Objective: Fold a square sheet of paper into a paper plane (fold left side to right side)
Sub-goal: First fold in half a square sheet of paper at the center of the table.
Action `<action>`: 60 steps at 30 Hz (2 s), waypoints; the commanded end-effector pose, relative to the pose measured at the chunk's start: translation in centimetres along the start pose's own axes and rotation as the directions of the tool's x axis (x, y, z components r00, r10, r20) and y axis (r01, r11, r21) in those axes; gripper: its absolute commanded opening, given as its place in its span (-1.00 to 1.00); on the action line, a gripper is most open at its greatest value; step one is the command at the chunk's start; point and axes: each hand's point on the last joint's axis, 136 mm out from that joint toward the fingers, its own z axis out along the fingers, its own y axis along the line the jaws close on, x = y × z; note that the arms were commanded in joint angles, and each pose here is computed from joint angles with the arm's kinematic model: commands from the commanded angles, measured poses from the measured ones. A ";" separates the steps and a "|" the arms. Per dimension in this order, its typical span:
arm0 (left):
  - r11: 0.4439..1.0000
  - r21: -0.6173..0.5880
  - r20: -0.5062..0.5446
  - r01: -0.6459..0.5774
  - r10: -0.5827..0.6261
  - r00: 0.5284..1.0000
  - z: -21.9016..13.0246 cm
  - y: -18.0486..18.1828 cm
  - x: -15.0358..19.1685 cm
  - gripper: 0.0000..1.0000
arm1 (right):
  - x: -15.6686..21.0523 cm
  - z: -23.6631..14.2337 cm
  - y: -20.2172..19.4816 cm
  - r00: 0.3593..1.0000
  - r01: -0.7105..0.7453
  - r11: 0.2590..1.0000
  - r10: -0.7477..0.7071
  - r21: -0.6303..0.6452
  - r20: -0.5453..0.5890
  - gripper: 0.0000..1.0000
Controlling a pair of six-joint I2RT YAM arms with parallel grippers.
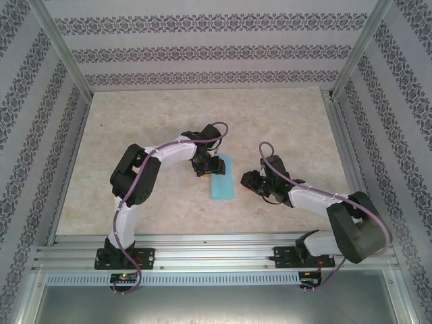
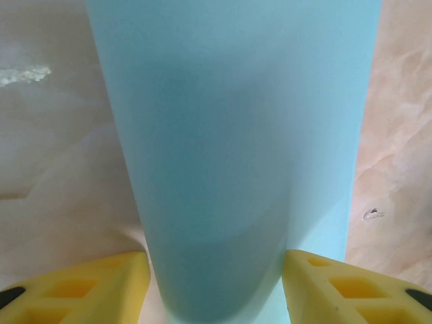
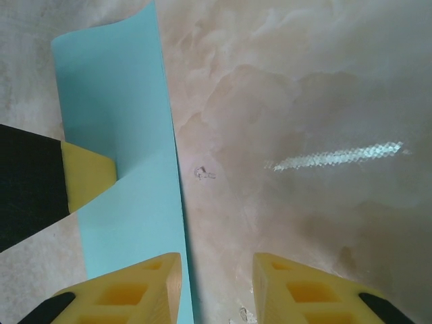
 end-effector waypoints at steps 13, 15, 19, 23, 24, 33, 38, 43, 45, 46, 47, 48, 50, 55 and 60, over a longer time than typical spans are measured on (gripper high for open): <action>0.998 -0.008 -0.077 -0.066 0.065 0.995 4.9 -0.1 1.9 0.15 | 0.5 0.8 1.1 1.000 -0.007 0.999 0.006 -0.036 -0.022 -0.39; 0.998 -0.008 -0.077 -0.068 0.067 0.995 4.9 -0.2 2.0 0.15 | 0.7 1.0 1.2 1.000 -0.006 0.999 0.005 -0.038 -0.029 -0.40; 0.998 -0.014 -0.074 -0.067 0.066 0.995 4.9 0.0 1.9 0.15 | 1.0 1.4 1.7 0.999 -0.003 0.999 0.001 -0.049 -0.040 -0.43; 0.998 -0.021 -0.066 -0.062 0.061 0.996 4.9 0.1 1.8 0.15 | 1.3 1.6 1.8 0.999 -0.003 0.999 0.001 -0.047 -0.046 -0.44; 0.998 -0.023 -0.063 -0.060 0.059 0.996 4.9 0.1 1.7 0.15 | 1.3 1.7 1.7 0.999 -0.004 0.999 0.002 -0.045 -0.046 -0.44; 0.998 -0.032 -0.050 -0.057 0.055 0.997 4.8 0.2 1.3 0.12 | 1.4 1.6 1.6 0.999 -0.006 0.999 0.004 -0.041 -0.047 -0.44; 0.998 -0.032 -0.051 -0.056 0.055 0.997 4.9 0.2 1.4 0.12 | 1.5 1.6 1.8 0.999 -0.004 0.999 0.002 -0.050 -0.050 -0.44; 0.998 -0.032 -0.052 -0.054 0.052 0.997 5.1 0.3 1.4 0.12 | 1.5 1.5 2.1 0.999 -0.008 0.998 0.005 -0.060 -0.052 -0.47; 0.998 -0.034 -0.055 -0.053 0.051 0.997 5.2 0.4 1.5 0.12 | 1.6 1.5 2.4 0.998 -0.018 0.997 0.014 -0.077 -0.056 -0.52; 0.998 -0.033 -0.057 -0.053 0.051 0.997 5.2 0.4 1.5 0.12 | 1.5 1.5 2.8 0.998 -0.022 0.995 0.017 -0.093 -0.056 -0.54; 0.998 -0.033 -0.055 -0.053 0.051 0.997 5.1 0.4 1.5 0.12 | 1.5 1.6 3.0 0.998 -0.025 0.994 0.019 -0.104 -0.057 -0.56; 0.998 -0.033 -0.056 -0.053 0.051 0.997 5.2 0.4 1.5 0.12 | 1.5 1.6 3.2 0.998 -0.027 0.994 0.020 -0.108 -0.058 -0.58; 0.998 -0.037 -0.057 -0.053 0.051 0.997 5.3 0.5 1.6 0.12 | 1.4 1.8 3.5 0.998 -0.022 0.993 0.016 -0.112 -0.058 -0.62; 0.998 -0.036 -0.056 -0.052 0.050 0.997 5.3 0.6 1.6 0.12 | 1.7 2.7 4.2 0.997 -0.031 0.991 0.021 -0.133 -0.079 -0.72; 0.998 -0.037 -0.057 -0.054 0.051 0.997 5.3 0.5 1.6 0.12 | 2.2 3.8 4.6 0.994 -0.043 0.989 0.028 -0.144 -0.101 -0.75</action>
